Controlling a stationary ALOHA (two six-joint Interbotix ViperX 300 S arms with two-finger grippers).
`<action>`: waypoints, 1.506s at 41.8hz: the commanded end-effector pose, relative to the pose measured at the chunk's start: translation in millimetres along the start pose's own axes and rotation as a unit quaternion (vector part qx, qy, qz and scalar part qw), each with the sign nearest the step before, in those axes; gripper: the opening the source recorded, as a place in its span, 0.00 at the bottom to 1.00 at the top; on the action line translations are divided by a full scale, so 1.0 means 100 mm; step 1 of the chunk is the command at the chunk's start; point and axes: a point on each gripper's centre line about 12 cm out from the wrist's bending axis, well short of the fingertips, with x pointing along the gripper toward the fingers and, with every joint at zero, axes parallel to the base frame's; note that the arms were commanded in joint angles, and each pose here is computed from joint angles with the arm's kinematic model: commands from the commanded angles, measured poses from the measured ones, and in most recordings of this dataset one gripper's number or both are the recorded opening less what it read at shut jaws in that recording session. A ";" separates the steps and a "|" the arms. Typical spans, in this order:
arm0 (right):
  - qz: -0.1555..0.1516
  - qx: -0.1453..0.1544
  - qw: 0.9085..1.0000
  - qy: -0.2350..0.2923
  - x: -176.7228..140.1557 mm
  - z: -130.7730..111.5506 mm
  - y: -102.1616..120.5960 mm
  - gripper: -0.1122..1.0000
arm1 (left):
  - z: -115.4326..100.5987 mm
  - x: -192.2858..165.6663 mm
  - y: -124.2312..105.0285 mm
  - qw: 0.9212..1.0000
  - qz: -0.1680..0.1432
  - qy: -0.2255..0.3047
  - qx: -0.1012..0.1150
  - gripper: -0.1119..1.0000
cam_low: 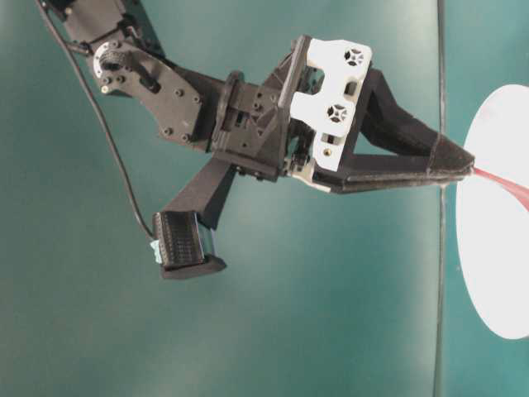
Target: Grip the spoon and scoop the red block from the bowl with right arm.
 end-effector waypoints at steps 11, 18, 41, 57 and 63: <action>-0.021 -0.003 0.999 -0.038 -0.15 0.16 -0.08 0.32 | 0.03 0.01 0.00 1.000 0.001 -0.004 0.001 0.10; -0.025 -0.002 0.999 -0.047 -0.20 0.21 -0.12 0.32 | 0.04 0.01 0.00 1.000 0.001 -0.004 0.000 0.10; -0.028 -0.002 0.998 -0.064 -0.38 0.23 -0.10 0.32 | 0.04 0.01 0.00 1.000 0.001 -0.004 0.000 0.10; -0.031 0.034 0.996 -0.082 -0.43 0.10 -0.08 0.32 | 0.04 0.01 0.00 1.000 0.001 -0.004 0.000 0.10; -0.039 0.041 0.991 -0.120 -0.46 0.05 -0.08 0.32 | 0.03 0.01 0.00 1.000 0.001 -0.004 0.000 0.10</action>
